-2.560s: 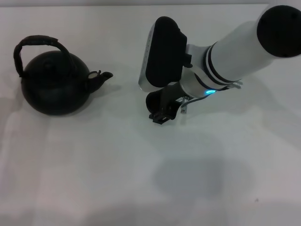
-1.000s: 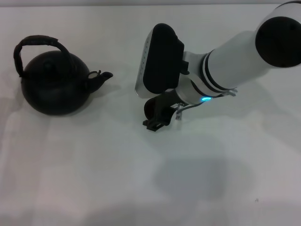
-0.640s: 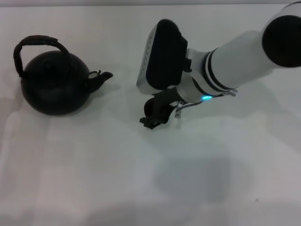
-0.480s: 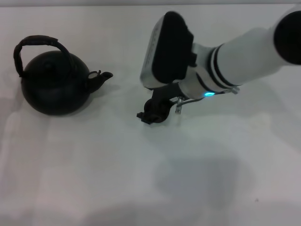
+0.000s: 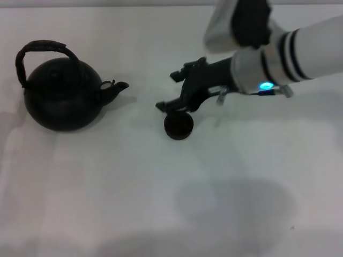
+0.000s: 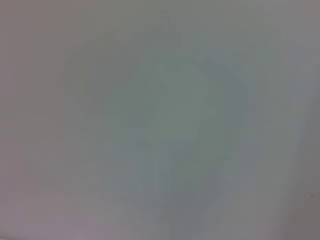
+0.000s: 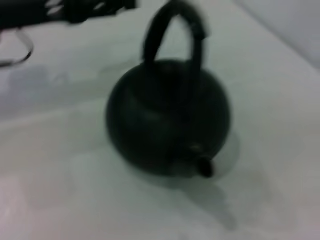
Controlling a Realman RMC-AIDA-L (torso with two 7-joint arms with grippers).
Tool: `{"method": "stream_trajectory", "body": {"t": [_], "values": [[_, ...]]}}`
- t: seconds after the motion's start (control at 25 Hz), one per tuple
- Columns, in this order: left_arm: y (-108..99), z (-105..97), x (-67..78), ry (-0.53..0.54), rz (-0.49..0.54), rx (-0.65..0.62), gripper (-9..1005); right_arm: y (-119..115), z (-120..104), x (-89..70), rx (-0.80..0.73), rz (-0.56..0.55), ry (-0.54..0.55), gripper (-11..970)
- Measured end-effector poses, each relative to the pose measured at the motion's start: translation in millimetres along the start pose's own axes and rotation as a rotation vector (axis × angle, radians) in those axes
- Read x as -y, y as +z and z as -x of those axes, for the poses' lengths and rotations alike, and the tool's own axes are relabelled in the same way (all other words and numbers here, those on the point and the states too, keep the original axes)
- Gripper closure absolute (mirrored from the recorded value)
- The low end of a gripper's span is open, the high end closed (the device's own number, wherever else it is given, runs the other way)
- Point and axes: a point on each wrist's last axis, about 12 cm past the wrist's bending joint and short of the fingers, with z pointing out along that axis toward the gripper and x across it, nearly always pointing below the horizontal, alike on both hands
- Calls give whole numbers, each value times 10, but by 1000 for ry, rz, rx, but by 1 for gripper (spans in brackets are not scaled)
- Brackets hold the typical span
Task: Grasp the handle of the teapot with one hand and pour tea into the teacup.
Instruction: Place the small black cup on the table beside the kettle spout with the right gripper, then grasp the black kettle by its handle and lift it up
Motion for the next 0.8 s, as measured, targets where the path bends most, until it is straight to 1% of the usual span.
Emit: {"method": "stream_trajectory", "body": {"t": [0.12,0.16,0.24,0.32,0.4,0.48,0.52,0.6,0.64,0.68,0.72,0.8], "values": [[8,3,4,0,-2,1,165,-62,-99,138,95,12,137,124],[11,3,5,0,-3,2,165,-82,-144,197,142,16,201,124],[12,3,8,0,-3,2,165,-132,-272,330,246,9,344,125],[14,2,11,-1,-3,2,165,-185,-424,443,355,-6,450,127],[15,-1,14,-2,-3,1,165,-249,-572,534,473,-42,528,129],[15,-1,14,-2,-3,1,164,-320,-738,597,558,-109,570,130],[15,-5,17,-3,-4,-1,164,-357,-819,622,592,-151,575,130],[14,-10,23,-4,-5,-4,164,-402,-944,648,611,-233,524,130],[13,-11,24,-5,-5,-4,164,-424,-1078,657,588,-337,400,130],[12,-14,28,-4,-9,-6,164,-427,-1147,655,567,-388,333,130],[11,-17,33,-3,-14,-9,164,-427,-1147,655,567,-388,333,130],[12,-26,52,0,-30,-17,164,-409,-1282,641,513,-484,196,130]]}}
